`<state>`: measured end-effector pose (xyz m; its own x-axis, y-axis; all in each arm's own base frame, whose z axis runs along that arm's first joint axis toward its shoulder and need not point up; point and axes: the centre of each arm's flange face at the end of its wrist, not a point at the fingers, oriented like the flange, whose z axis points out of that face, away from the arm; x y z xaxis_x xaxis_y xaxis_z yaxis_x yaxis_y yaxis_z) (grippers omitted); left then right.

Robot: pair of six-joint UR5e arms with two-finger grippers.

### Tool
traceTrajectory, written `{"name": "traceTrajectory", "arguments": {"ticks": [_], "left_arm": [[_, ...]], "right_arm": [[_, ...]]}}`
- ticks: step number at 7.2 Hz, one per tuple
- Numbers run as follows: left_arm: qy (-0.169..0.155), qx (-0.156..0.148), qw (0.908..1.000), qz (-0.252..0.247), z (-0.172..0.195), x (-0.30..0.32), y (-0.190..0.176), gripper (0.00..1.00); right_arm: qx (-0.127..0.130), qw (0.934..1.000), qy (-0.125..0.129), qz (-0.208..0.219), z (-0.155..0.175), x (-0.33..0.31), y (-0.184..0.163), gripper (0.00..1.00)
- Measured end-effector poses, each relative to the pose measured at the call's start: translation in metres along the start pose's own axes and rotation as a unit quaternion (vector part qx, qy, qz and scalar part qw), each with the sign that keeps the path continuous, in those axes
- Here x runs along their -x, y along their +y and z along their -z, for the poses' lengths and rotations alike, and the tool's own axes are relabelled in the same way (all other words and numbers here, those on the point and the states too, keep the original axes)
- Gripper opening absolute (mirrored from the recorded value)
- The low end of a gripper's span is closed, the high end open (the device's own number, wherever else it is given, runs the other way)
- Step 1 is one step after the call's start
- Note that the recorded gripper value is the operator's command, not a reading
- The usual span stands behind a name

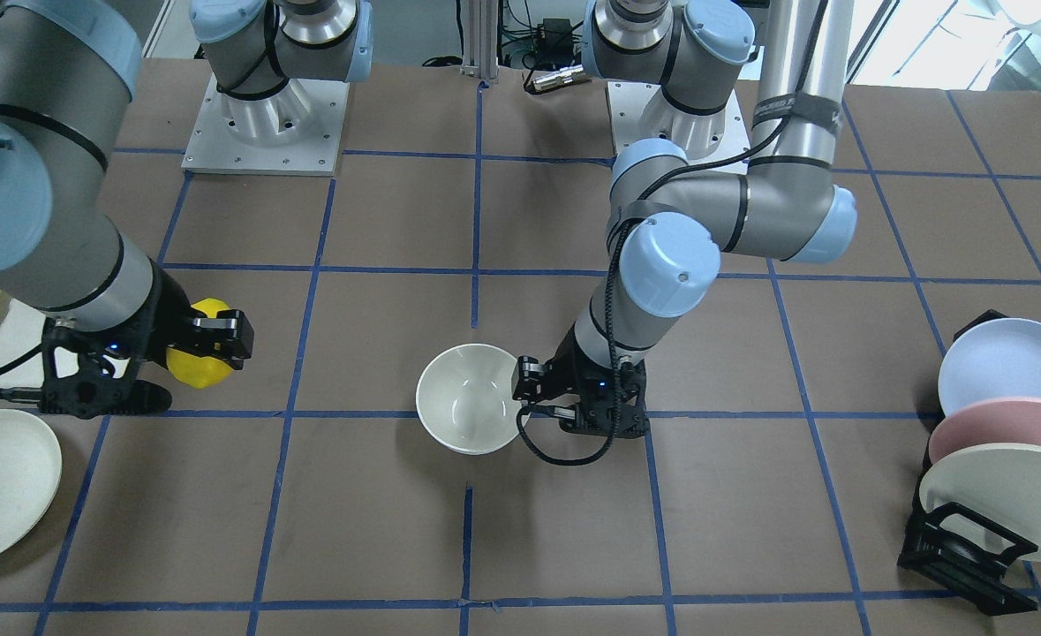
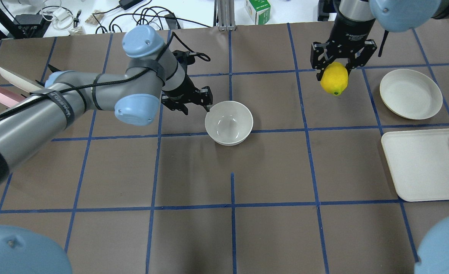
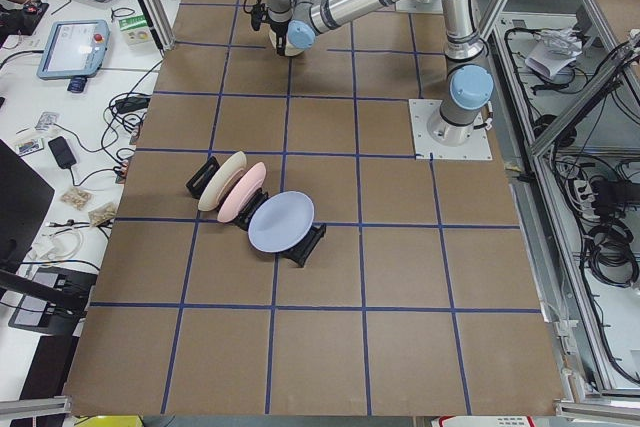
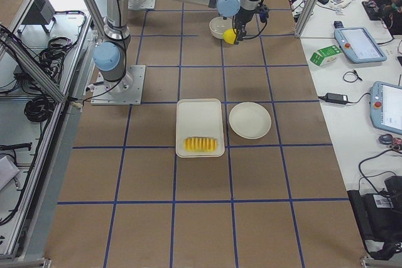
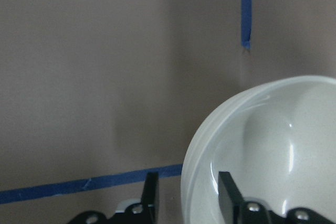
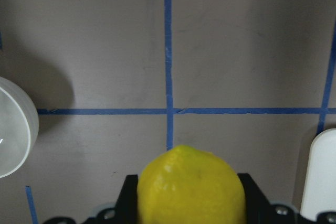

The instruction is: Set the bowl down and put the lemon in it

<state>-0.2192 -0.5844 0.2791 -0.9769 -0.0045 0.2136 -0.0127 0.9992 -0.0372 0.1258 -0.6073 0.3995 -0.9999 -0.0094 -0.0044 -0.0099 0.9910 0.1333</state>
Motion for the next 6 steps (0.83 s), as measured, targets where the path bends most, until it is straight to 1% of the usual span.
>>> {"name": "traceTrajectory", "arguments": {"ticks": [1, 2, 3, 4, 5, 6], "left_arm": [[-0.021, 0.011, 0.9997, -0.002, 0.049, 0.022, -0.004, 0.89], [-0.054, 0.024, 0.9982, -0.011, 0.099, 0.041, -0.001, 0.89], [-0.079, 0.033, 0.9962, -0.015, 0.151, 0.053, 0.009, 0.89], [-0.089, 0.034, 0.9954, -0.015, 0.191, 0.056, 0.023, 0.89], [-0.092, 0.029, 0.9952, -0.015, 0.216, 0.055, 0.034, 0.89], [-0.093, 0.027, 0.9952, -0.014, 0.226, 0.055, 0.041, 0.89]], "right_arm": [[-0.001, 1.0000, -0.005, 0.002, -0.002, 0.027, 0.004, 0.00], [-0.006, 0.9999, -0.016, 0.003, -0.006, 0.051, 0.006, 0.00], [-0.012, 0.9997, -0.022, 0.000, -0.014, 0.076, 0.004, 0.00], [-0.017, 0.9995, -0.024, -0.006, -0.025, 0.105, 0.002, 0.00], [-0.023, 0.9993, -0.026, -0.015, -0.039, 0.131, 0.000, 0.00], [-0.023, 0.9991, -0.027, -0.024, -0.055, 0.154, -0.003, 0.00]]}}
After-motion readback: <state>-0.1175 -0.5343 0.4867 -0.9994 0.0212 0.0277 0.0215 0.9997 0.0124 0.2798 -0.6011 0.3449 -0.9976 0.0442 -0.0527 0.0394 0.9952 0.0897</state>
